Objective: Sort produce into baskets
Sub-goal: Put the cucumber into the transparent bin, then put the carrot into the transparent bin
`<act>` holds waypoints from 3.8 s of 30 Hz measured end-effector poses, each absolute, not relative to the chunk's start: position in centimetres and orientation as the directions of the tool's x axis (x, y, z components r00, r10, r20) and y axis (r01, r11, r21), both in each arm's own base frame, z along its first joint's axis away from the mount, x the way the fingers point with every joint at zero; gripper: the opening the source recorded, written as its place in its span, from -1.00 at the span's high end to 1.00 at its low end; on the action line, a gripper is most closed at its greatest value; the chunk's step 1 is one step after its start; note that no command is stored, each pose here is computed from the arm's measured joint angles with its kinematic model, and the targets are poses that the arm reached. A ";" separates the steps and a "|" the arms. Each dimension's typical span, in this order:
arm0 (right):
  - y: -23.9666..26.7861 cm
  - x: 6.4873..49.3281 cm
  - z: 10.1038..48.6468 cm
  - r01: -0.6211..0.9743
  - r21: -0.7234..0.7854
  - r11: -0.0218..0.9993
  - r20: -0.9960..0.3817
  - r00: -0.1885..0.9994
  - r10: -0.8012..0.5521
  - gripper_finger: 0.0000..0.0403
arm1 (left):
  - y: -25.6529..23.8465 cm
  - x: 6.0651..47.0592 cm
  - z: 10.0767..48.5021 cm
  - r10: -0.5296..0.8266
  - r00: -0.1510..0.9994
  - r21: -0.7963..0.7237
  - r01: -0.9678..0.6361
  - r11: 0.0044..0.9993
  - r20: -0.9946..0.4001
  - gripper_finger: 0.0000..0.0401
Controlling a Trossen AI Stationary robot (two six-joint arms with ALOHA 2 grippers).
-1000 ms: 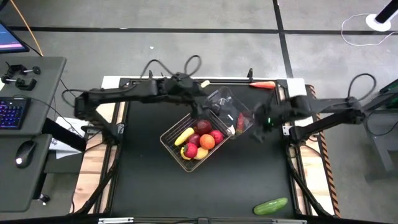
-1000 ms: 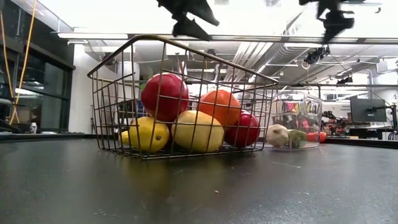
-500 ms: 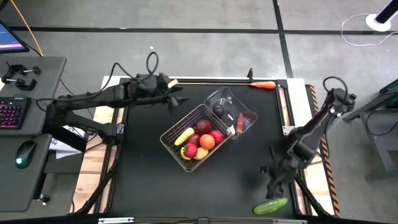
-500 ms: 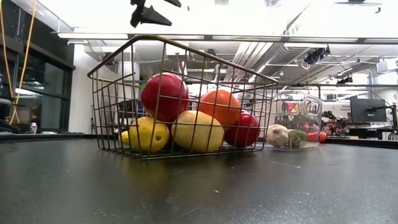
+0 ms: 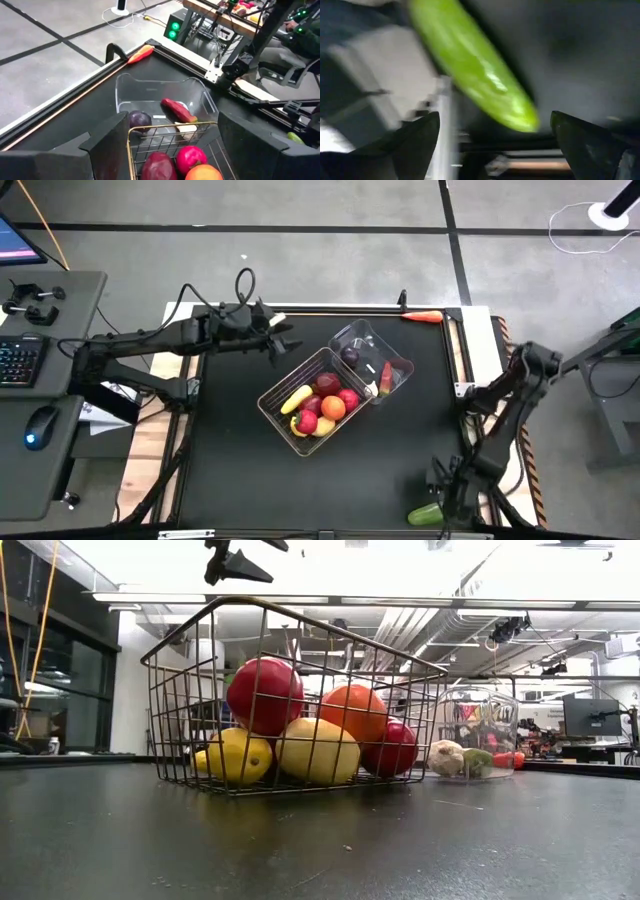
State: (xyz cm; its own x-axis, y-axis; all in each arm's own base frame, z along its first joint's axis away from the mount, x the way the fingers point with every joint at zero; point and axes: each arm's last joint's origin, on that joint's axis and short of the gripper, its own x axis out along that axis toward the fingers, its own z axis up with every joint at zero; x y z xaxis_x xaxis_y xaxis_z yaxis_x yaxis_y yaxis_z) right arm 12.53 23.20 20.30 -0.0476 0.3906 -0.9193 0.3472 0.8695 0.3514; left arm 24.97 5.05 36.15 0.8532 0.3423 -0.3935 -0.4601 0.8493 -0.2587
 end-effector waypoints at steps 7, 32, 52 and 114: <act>26.0 13.3 19.2 0.213 0.101 0.972 -0.984 -0.120 0.129 -0.85 | 4.9 25.0 36.2 0.337 0.855 -0.285 -0.463 0.840 -0.394 -0.46; 29.8 15.1 16.6 0.072 0.079 0.994 -0.997 -0.001 0.079 -0.84 | 4.9 24.9 36.0 0.335 0.848 -0.300 -0.473 0.829 -0.411 -0.46; 24.9 18.4 21.4 0.097 -0.293 0.951 -0.956 0.004 -0.295 0.33 | 5.3 21.0 40.7 0.396 0.911 -0.269 -0.413 0.870 -0.116 -0.46; -27.2 13.8 19.5 0.444 0.429 -0.787 -0.885 0.029 -0.466 -0.43 | 13.9 23.3 34.5 0.557 0.693 -0.128 -0.671 0.730 -0.458 -0.46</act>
